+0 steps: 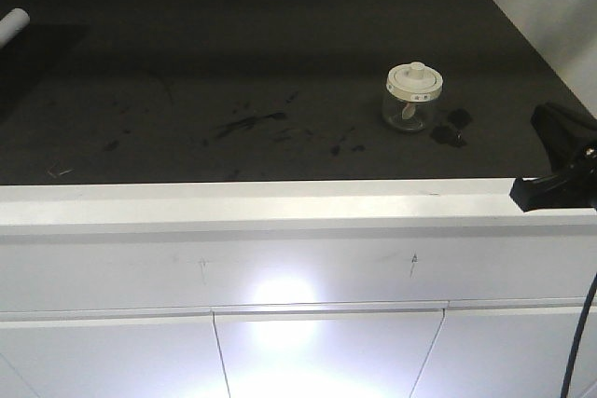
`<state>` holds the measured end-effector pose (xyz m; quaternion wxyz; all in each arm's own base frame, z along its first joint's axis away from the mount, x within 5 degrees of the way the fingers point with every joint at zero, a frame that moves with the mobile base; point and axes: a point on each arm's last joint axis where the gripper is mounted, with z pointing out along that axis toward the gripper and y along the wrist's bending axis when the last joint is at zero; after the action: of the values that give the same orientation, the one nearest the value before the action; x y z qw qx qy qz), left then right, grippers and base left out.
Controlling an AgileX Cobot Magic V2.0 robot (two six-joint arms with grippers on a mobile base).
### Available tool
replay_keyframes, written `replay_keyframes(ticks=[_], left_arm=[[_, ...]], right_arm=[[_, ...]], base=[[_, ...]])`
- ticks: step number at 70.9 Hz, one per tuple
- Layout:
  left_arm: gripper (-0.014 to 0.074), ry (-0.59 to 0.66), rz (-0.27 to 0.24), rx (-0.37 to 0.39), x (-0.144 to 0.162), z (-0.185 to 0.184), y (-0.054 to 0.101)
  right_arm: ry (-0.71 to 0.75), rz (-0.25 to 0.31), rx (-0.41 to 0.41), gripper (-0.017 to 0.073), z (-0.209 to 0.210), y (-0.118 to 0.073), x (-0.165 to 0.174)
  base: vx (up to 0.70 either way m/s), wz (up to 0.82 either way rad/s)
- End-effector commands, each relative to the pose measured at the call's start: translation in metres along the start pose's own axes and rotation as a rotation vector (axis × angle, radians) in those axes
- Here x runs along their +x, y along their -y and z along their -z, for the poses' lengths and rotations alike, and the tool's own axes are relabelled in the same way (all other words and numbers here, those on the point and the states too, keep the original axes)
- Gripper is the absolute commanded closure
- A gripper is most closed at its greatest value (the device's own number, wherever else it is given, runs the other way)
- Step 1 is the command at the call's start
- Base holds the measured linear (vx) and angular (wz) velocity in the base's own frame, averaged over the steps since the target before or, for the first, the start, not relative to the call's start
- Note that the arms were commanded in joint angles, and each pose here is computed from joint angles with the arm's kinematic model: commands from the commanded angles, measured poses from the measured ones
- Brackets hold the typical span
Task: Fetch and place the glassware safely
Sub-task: 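Withdraw both grippers and lower the right gripper toward the jar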
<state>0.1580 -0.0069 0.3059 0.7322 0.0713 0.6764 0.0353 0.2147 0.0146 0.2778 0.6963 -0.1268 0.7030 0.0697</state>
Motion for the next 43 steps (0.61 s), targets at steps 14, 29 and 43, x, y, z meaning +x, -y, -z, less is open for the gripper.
replay_keyframes(ticks=[14, 29, 43], left_arm=[[0.0601, 0.057, 0.014, -0.004, 0.008, 0.012, 0.002], [0.0601, 0.053, 0.014, -0.004, 0.009, 0.013, 0.002], [0.0601, 0.053, 0.014, -0.004, 0.009, 0.013, 0.002]], right_arm=[[0.088, -0.003, -0.021, 0.0563, 0.003, -0.002, -0.01], [0.091, -0.003, -0.023, 0.0563, 0.003, -0.003, -0.011], [0.091, -0.003, -0.023, 0.0559, 0.003, -0.003, -0.011]], base=[[0.0, 0.0], [0.0, 0.0], [0.0, 0.0]])
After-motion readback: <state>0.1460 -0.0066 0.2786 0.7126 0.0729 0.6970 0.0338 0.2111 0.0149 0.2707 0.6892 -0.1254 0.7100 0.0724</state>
